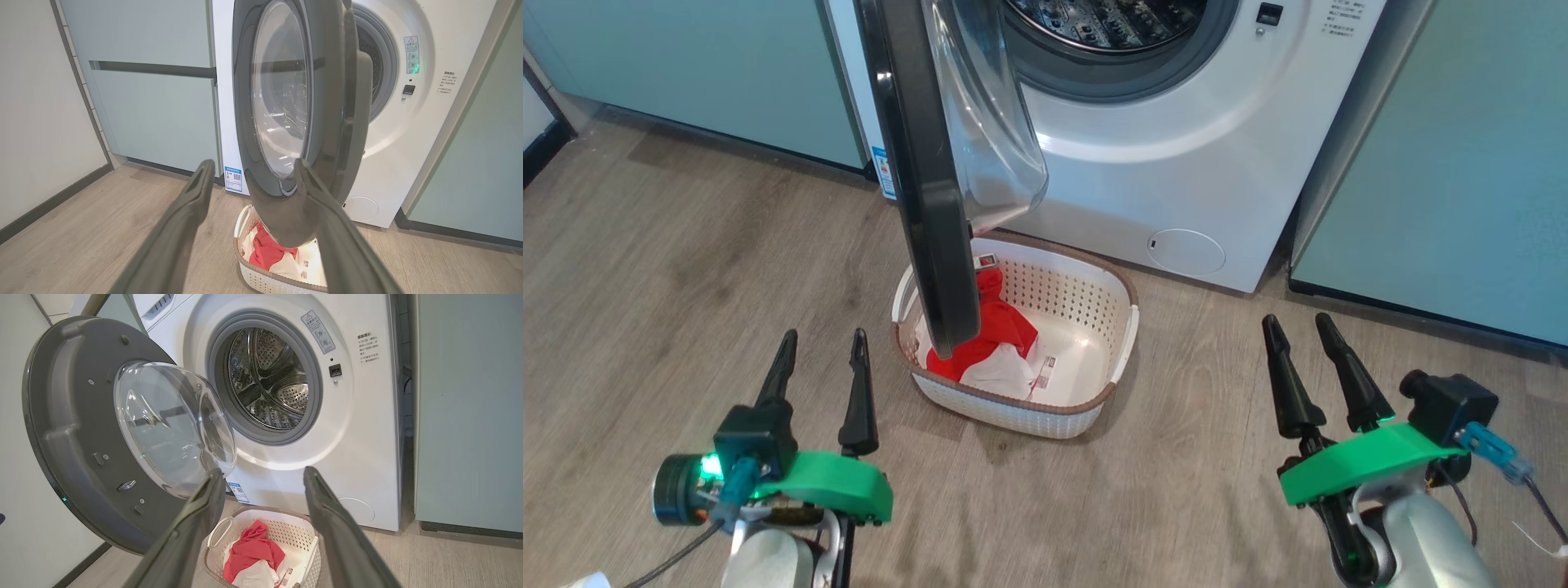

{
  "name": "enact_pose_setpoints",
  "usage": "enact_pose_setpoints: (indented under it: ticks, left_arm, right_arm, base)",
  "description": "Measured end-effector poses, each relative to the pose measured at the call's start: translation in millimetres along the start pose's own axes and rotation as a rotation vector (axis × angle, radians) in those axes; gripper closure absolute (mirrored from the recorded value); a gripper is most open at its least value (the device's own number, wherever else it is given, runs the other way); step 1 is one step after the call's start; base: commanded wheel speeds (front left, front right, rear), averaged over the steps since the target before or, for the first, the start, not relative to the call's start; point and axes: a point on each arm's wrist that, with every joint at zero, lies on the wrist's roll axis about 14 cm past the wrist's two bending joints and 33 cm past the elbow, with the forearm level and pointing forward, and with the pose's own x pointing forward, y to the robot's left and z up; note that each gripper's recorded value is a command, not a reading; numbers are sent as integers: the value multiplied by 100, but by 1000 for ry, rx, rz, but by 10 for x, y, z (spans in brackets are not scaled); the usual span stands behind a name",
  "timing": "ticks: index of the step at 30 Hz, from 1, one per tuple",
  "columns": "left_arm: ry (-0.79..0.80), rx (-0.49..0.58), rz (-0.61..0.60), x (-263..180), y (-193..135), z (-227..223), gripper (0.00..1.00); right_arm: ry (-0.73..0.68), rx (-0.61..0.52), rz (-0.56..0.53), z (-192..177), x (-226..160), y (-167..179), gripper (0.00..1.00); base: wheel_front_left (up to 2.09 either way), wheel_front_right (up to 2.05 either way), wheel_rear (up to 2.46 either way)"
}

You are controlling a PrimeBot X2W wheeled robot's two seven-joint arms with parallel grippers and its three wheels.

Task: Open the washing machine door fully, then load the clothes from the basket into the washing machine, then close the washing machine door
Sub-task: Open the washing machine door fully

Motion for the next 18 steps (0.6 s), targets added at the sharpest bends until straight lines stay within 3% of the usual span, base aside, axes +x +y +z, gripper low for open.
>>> enact_pose_setpoints:
  ticks: [16,18]
  left_arm:
    - [6,-3,7,7,4,-18,3]
    - [10,-27,6,10,4,-27,72]
  right_arm:
    - [4,25,-13,-19,-8,-32,0]
    - [5,25,-14,-24,-8,-37,0]
  base:
    - [0,0,0]
    - [0,0,0]
